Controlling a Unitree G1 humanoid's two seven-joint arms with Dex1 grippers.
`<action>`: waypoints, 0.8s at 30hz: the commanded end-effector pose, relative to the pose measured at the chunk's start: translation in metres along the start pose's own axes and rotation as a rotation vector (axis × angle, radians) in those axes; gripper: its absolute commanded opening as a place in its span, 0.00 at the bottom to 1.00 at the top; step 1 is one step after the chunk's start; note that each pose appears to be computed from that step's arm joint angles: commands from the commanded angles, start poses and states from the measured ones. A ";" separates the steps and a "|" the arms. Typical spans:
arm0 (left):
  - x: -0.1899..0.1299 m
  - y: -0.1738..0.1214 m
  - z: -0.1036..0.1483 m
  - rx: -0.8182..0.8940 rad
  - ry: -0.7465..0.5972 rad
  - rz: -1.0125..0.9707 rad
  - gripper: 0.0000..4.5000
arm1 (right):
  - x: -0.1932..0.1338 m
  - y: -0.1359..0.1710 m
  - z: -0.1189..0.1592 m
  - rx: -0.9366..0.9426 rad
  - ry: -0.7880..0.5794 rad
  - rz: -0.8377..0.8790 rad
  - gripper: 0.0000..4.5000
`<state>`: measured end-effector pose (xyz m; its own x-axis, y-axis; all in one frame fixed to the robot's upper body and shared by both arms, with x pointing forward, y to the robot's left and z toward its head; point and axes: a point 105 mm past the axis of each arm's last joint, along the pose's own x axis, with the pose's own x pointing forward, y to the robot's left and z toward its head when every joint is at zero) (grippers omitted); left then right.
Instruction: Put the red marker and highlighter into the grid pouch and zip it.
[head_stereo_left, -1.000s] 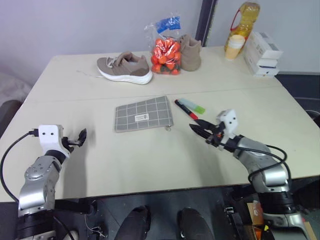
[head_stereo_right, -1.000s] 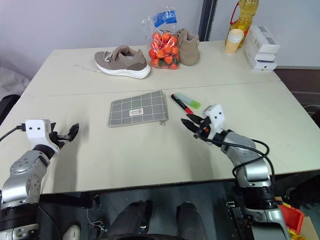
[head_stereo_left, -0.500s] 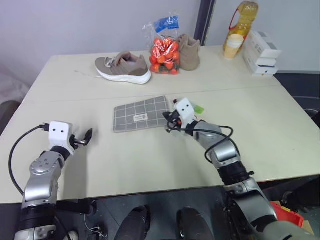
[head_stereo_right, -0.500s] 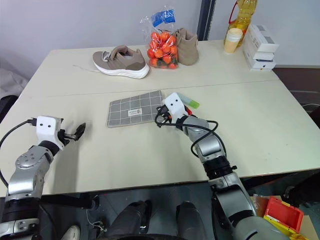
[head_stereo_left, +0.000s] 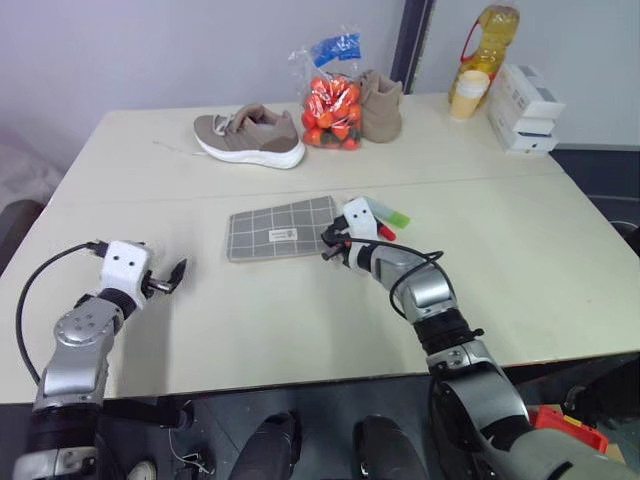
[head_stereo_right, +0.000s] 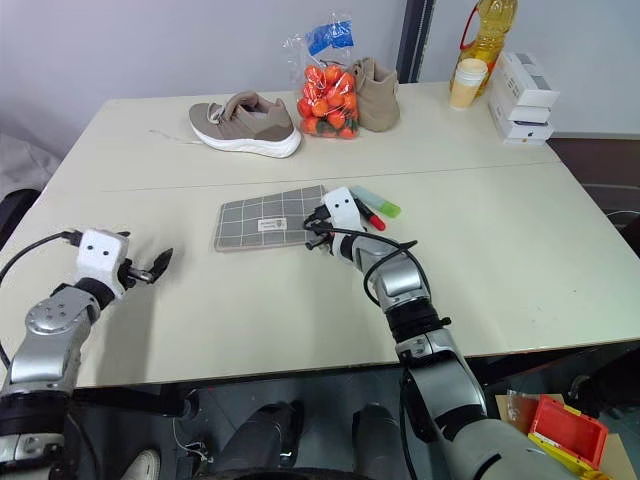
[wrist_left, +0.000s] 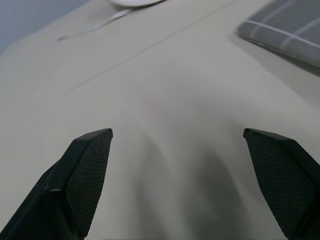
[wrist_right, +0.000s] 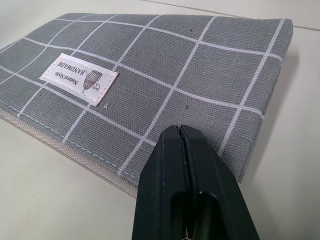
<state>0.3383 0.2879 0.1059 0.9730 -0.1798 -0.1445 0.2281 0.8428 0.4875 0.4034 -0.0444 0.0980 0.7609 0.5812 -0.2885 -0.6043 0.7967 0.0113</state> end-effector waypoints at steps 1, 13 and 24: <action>0.016 -0.009 0.019 0.210 -0.090 -0.112 1.00 | 0.002 0.007 -0.012 0.004 0.039 0.017 0.01; 0.061 -0.051 0.041 0.505 -0.238 -0.399 1.00 | -0.002 0.005 -0.008 -0.013 0.013 -0.009 0.01; 0.075 -0.071 0.070 0.507 -0.361 -0.450 0.44 | -0.005 0.002 -0.008 -0.026 0.003 -0.041 0.00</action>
<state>0.3947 0.1770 0.1037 0.7090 -0.6703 -0.2189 0.5443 0.3229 0.7742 0.3978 -0.0421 0.0981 0.7761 0.5687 -0.2724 -0.5953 0.8033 -0.0190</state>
